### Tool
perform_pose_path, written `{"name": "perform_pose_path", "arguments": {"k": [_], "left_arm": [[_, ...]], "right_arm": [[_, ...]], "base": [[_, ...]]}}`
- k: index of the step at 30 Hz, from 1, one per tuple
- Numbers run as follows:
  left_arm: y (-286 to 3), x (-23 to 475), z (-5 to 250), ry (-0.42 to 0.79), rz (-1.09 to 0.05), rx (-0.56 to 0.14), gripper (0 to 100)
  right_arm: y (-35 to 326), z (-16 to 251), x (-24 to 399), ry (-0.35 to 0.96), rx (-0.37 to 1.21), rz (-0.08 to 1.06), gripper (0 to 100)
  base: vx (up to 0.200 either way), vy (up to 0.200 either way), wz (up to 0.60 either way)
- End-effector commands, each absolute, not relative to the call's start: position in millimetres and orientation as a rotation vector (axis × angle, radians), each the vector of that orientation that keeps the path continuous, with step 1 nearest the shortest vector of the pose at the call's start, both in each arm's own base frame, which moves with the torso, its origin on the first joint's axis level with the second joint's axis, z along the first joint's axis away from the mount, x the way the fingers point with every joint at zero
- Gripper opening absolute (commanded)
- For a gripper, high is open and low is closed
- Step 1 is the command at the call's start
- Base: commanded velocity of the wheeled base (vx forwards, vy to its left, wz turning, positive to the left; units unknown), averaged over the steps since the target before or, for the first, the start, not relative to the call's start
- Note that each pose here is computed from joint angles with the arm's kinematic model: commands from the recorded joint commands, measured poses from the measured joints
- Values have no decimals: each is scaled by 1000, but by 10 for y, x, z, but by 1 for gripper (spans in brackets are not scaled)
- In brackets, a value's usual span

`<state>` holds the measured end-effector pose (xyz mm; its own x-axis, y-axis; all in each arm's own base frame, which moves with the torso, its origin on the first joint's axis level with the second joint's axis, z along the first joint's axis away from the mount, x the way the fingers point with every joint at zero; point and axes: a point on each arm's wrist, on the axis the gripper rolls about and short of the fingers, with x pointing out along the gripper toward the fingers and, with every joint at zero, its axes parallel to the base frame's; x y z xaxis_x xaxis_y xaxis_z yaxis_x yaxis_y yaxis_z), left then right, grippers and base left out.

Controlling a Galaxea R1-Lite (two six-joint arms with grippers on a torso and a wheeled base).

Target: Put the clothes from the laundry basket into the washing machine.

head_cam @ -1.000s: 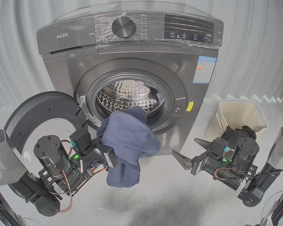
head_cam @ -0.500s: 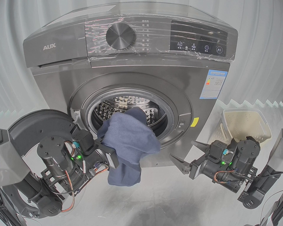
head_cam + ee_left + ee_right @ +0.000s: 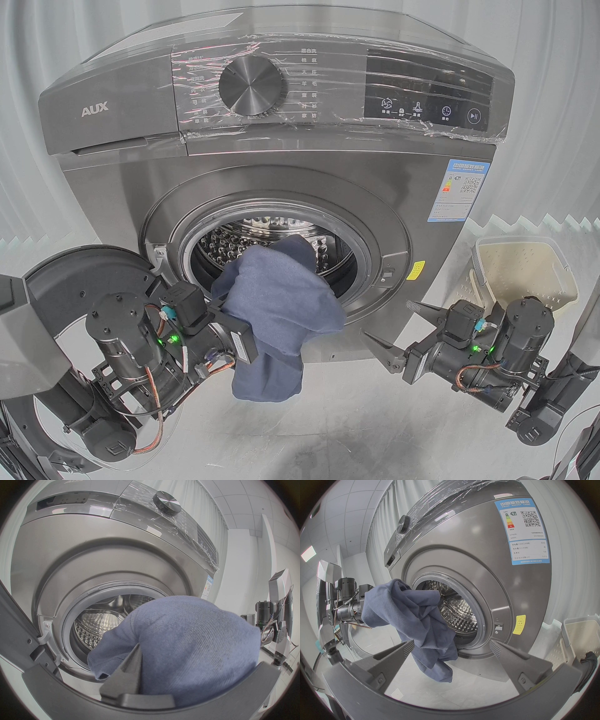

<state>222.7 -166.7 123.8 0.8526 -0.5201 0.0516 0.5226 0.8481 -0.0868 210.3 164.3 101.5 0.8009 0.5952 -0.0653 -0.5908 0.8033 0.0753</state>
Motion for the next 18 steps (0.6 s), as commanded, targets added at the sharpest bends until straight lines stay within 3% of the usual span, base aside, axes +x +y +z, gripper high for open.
{"name": "perform_pose_path", "arguments": {"k": [1,16,18], "left_arm": [[-1672,2214,1210,-15,-553,-94,0],[-1679,2268,1143,8,-542,-97,0],[-1674,2281,1151,4,-539,-101,0]], "right_arm": [[1648,1010,2094,89,51,640,100],[1664,1022,2006,92,47,666,100],[1662,1019,2004,94,46,666,100]], "base": [[0,0,0],[0,0,0],[200,0,0]]}}
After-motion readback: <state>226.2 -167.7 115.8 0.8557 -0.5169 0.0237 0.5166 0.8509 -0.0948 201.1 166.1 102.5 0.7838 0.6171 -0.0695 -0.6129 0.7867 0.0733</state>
